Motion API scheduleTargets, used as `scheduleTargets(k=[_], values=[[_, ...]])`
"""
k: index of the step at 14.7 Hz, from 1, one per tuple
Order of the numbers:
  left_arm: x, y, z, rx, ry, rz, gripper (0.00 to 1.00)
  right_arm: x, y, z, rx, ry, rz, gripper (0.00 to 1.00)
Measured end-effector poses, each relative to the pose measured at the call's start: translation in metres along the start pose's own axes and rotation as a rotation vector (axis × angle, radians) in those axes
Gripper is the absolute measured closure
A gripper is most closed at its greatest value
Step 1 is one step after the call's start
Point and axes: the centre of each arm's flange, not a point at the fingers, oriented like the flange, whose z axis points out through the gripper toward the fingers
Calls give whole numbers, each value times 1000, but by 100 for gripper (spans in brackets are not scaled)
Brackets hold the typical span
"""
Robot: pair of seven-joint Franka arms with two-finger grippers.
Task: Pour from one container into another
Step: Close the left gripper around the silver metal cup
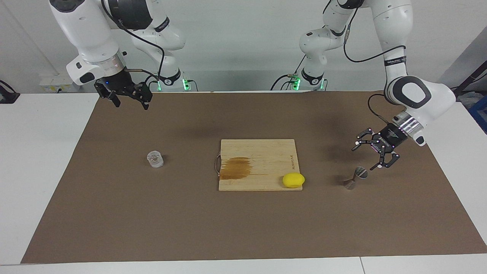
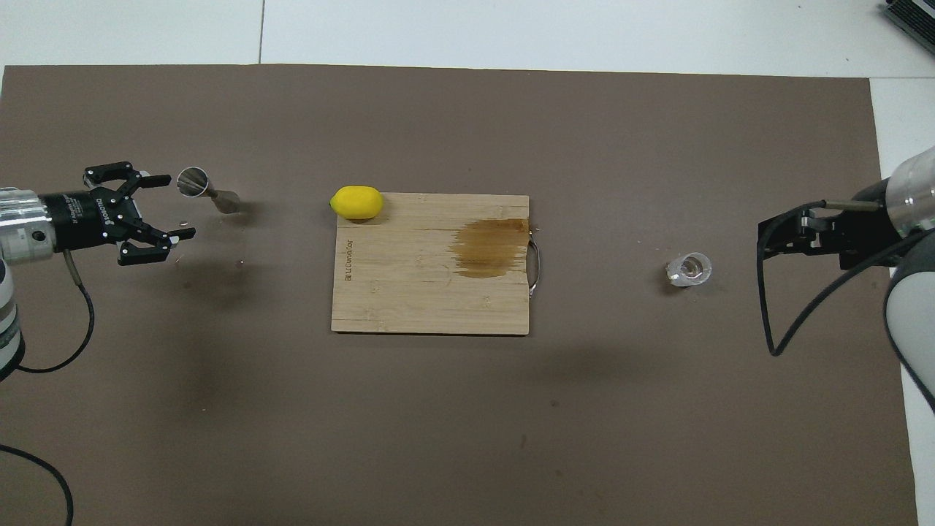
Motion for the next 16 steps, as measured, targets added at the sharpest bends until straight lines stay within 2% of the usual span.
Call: scheduleTargets(k=[4,16], values=[[7,5,13,-49,-1,-35,0,0,0,0,0,0,0,0],[5,8,29,-97,-14,-65,0,0,0,0,0,0,0,0]])
